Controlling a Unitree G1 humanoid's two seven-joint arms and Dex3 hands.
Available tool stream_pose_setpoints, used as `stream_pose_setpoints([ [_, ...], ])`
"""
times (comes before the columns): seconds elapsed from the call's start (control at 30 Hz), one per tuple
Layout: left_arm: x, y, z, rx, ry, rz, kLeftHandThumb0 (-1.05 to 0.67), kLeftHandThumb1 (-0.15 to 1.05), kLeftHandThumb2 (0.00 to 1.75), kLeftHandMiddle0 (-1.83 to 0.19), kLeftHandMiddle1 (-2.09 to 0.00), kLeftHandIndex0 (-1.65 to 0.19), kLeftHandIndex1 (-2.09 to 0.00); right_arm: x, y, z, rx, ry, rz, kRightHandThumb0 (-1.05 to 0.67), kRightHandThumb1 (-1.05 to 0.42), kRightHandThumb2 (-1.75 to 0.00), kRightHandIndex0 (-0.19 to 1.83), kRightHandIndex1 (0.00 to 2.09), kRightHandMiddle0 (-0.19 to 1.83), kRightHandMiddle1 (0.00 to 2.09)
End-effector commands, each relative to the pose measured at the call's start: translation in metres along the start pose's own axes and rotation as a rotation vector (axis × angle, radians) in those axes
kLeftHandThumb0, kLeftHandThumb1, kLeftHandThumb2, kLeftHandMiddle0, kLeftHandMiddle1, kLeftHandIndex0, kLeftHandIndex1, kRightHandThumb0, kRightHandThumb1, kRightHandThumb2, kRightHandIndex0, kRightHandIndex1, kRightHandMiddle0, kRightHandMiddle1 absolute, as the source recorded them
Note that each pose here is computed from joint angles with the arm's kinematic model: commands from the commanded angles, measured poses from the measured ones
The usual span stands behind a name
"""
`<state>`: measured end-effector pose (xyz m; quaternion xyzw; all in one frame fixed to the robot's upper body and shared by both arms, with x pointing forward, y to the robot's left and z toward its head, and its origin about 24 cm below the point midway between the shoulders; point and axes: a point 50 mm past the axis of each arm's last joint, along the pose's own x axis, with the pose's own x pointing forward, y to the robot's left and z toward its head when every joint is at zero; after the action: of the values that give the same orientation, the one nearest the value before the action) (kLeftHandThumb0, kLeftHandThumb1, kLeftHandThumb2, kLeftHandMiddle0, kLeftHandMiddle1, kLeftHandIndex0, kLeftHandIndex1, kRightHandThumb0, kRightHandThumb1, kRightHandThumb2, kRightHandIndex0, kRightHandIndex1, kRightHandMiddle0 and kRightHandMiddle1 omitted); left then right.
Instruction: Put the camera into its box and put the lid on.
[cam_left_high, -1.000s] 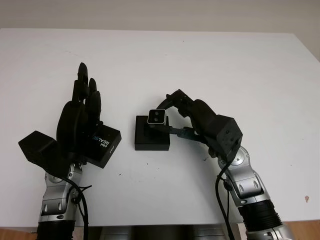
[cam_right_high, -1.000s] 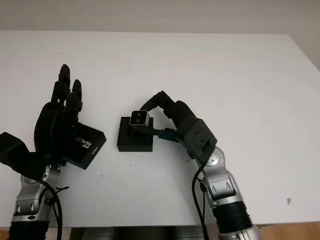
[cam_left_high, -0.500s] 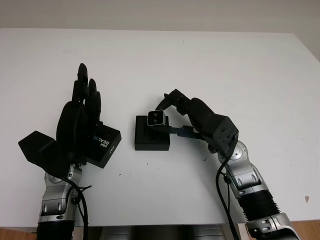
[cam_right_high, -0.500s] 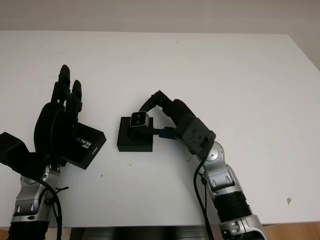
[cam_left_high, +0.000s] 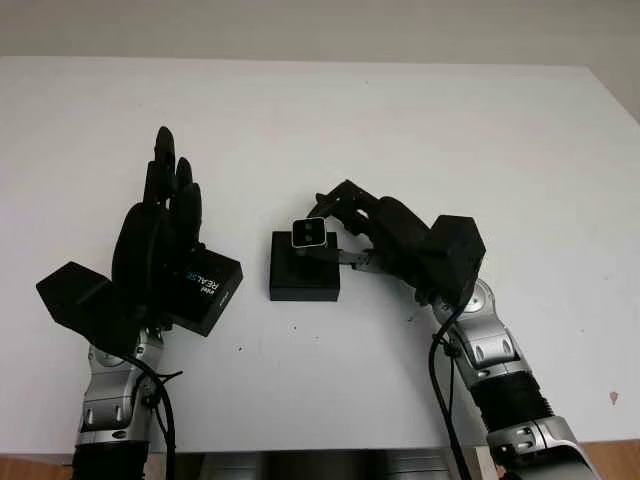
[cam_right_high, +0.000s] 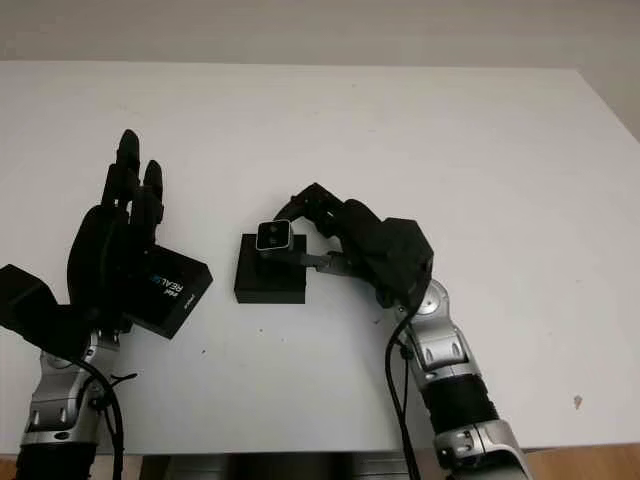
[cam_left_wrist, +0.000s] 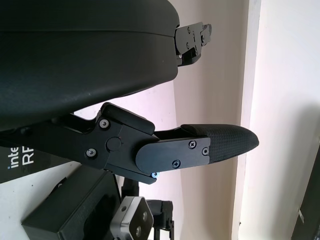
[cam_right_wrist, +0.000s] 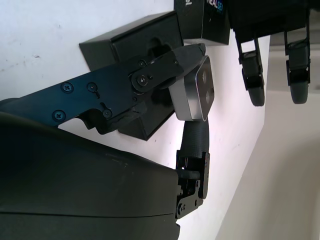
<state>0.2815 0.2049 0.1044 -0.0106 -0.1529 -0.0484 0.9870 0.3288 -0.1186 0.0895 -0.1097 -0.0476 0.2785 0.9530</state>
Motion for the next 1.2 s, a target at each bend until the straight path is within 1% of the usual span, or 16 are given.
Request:
stream_pose_setpoints([
  [0.0,-0.003,0.002,0.001,0.01,0.002,0.0,-0.76,1.05,0.53,0.19,0.0,0.19,0.0,0.003,0.001,0.004,0.029,-0.023,0.004,-0.51,-0.99,-0.05,0.17,0.06,0.32,1.69],
  [0.23,-0.003,0.003,0.001,0.01,0.003,0.001,-0.77,1.05,0.52,0.19,0.0,0.19,0.0,0.003,0.005,-0.001,0.034,-0.019,0.015,-0.5,-0.99,-0.05,0.16,0.05,0.34,1.67],
  [0.57,-0.002,0.004,0.002,0.01,0.0,-0.006,-0.76,1.05,0.53,0.19,0.0,0.19,0.0,0.001,0.004,-0.004,-0.015,-0.007,0.017,-0.52,-1.0,-0.06,0.16,0.05,0.33,1.71],
  [1.17,-0.003,0.004,0.002,0.005,0.0,0.0,-0.77,1.05,0.51,0.19,0.0,0.19,0.0,0.002,0.003,-0.012,-0.063,0.026,0.014,-0.48,-0.99,-0.05,0.16,0.05,0.32,1.71],
])
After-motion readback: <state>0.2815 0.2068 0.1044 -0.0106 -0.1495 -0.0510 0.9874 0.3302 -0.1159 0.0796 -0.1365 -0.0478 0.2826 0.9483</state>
